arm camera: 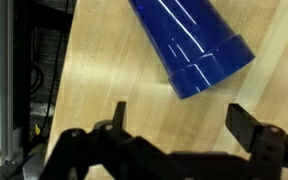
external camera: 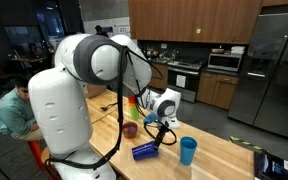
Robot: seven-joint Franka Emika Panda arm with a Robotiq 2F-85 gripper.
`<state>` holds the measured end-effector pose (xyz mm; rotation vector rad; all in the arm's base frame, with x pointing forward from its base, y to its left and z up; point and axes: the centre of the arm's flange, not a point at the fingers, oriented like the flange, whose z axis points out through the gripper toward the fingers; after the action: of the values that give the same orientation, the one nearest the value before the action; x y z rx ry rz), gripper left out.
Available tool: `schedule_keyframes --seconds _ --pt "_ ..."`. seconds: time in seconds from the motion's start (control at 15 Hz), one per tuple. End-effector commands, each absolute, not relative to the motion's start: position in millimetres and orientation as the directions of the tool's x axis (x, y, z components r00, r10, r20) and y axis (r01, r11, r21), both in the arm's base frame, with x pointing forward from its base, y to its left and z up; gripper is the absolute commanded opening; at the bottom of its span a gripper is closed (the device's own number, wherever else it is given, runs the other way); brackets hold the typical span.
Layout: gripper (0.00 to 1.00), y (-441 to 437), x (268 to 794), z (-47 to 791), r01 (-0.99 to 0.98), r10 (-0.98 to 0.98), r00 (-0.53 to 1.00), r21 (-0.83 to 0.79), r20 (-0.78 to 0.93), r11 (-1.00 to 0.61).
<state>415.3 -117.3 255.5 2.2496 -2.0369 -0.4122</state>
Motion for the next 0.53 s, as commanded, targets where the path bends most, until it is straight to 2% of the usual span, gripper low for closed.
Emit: schedule_keyframes --seconds 0.0,0.13,0.2,0.27,0.47 --pt "1.0 -119 408 232 -0.963 -0.988 0.016 0.262 -0.154 -0.056" --pt "1.0 -119 403 222 -0.959 -0.985 -0.001 0.281 -0.171 -0.047" --pt "0.93 -119 401 217 -0.956 -0.983 -0.005 0.288 -0.186 -0.049" --pt "0.74 -119 399 215 -0.956 -0.981 -0.012 0.29 -0.194 -0.045" --pt "0.52 -118 399 210 -0.956 -0.972 -0.032 0.292 -0.234 -0.038"
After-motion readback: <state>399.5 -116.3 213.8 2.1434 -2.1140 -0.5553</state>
